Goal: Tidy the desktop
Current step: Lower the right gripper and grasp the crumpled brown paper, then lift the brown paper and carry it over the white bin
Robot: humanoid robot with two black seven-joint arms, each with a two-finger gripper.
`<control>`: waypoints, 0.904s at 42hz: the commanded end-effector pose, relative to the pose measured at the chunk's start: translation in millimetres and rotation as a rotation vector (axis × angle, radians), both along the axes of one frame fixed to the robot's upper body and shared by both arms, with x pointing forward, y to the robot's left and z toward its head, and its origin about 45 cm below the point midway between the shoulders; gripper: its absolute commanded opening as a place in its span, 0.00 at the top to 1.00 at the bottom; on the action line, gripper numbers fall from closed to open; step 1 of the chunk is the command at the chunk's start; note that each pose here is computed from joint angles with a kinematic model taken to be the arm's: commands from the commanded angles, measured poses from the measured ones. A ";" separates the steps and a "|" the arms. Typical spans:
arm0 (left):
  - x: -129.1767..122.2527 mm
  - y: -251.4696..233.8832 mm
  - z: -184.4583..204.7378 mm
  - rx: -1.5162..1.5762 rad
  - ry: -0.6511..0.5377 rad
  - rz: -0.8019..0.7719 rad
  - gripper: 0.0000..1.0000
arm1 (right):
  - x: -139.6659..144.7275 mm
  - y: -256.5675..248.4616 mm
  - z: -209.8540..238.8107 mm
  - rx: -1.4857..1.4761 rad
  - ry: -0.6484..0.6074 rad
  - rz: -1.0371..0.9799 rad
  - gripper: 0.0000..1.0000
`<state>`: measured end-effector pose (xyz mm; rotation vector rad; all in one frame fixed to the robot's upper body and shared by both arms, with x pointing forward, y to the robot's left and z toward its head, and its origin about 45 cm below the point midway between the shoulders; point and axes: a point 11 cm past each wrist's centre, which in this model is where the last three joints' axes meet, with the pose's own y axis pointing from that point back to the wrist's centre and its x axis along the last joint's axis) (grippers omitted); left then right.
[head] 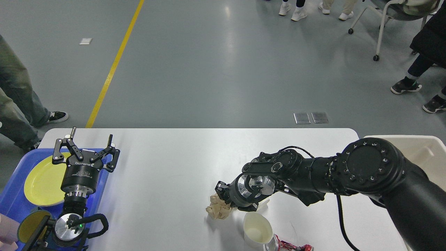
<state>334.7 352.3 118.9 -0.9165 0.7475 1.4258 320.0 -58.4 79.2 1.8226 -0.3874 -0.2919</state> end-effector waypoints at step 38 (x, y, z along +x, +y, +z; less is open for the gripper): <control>0.0 0.0 0.0 0.000 0.000 0.000 0.04 | 11.4 -141.9 268.1 -0.311 -0.065 0.352 1.00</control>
